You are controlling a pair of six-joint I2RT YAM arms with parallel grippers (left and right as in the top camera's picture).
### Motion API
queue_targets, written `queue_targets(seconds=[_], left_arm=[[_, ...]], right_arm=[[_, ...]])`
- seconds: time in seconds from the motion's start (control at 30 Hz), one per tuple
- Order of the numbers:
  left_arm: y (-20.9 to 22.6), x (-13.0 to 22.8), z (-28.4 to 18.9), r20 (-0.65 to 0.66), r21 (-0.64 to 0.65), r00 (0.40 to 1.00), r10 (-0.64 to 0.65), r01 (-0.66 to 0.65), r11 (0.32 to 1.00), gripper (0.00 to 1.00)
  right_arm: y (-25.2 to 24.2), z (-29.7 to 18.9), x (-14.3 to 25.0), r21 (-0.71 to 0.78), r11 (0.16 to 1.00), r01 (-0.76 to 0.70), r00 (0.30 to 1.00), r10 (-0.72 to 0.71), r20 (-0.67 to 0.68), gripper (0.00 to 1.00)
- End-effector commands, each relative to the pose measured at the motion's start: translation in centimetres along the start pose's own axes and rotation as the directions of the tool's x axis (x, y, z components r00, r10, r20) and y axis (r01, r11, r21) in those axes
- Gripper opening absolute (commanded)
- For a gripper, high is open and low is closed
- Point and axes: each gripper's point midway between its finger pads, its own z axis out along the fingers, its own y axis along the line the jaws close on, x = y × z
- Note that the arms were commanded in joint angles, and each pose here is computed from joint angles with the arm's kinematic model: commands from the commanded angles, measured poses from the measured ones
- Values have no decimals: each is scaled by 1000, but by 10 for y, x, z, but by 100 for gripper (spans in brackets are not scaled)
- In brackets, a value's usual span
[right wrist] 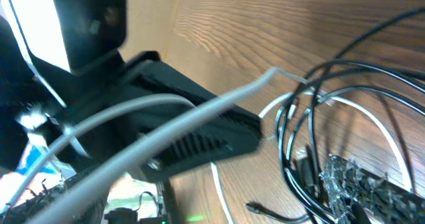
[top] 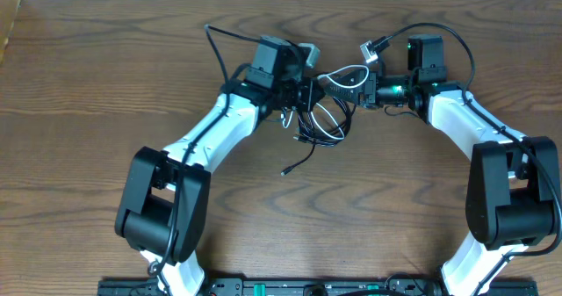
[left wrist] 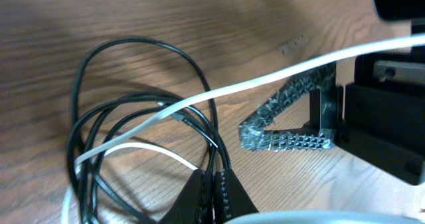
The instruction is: Untangle cables
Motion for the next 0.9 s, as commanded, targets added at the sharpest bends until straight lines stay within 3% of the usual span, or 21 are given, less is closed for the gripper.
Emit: queue_targets(seconds=[0.0, 0.33, 0.67, 0.87], left_arm=[[7, -5, -14, 7, 20, 993, -121, 121, 992, 7], [-16, -33, -60, 110, 52, 989, -95, 90, 995, 7], [-35, -48, -81, 177, 73, 983, -50, 37, 997, 7], [-33, -49, -83, 183, 69, 982, -51, 39, 997, 7]], right_arm=[[-7, -3, -3, 79, 996, 37, 999, -39, 24, 99], [-54, 1, 4, 381, 918, 112, 993, -120, -2, 99], [-77, 14, 23, 568, 744, 352, 936, -295, -194, 99], [-63, 10, 17, 517, 783, 345, 938, -305, -164, 99]])
